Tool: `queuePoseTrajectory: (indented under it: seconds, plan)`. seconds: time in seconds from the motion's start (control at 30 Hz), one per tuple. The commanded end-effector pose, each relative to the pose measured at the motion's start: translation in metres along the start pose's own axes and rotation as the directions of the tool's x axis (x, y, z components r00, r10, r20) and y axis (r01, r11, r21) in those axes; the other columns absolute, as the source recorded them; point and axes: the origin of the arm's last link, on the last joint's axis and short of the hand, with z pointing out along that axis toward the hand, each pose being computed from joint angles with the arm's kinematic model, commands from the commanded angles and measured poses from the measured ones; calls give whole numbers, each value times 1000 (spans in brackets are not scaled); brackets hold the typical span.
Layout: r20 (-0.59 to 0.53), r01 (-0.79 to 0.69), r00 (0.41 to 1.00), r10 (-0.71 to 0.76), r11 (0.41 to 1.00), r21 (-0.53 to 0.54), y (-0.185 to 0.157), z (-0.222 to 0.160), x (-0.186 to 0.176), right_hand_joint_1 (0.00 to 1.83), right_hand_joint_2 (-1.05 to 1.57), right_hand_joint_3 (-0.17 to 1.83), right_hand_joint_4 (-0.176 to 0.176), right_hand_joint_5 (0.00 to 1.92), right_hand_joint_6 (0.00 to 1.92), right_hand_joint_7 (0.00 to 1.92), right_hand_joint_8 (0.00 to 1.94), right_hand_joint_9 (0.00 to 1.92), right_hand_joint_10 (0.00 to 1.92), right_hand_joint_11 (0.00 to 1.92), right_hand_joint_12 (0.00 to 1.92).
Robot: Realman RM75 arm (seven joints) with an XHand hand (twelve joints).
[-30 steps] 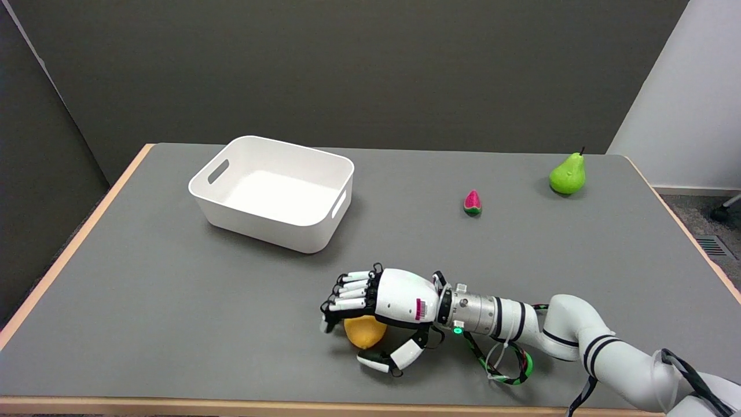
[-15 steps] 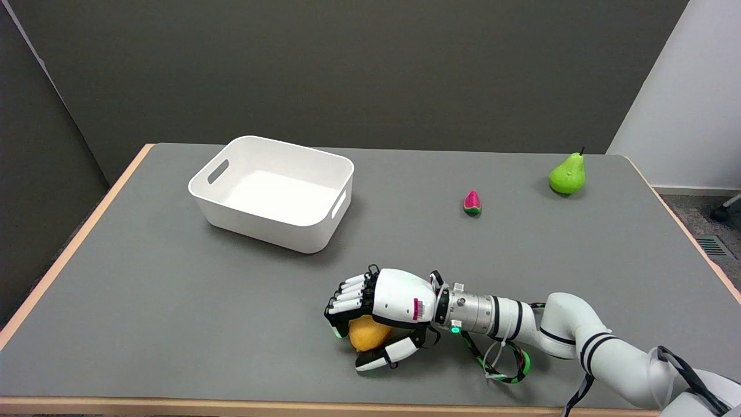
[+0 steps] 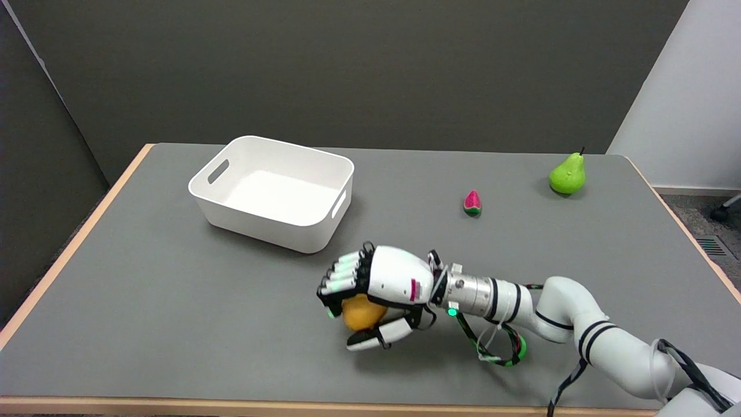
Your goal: Pick up the lemon.
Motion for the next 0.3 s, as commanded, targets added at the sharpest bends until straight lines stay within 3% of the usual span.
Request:
queuePoseTrajectory:
  seconds: [0.03, 0.3]
  plan:
    - [-109, 239, 964, -242, 970, -43, 23, 80, 99, 1338, 1099, 252, -124, 627, 1503, 835, 1289, 780, 1464, 784, 1905]
    - [-18, 262, 961, -275, 931, -253, 81, 156, 132, 1339, 1094, 261, -126, 626, 1504, 838, 1287, 783, 1460, 791, 1892]
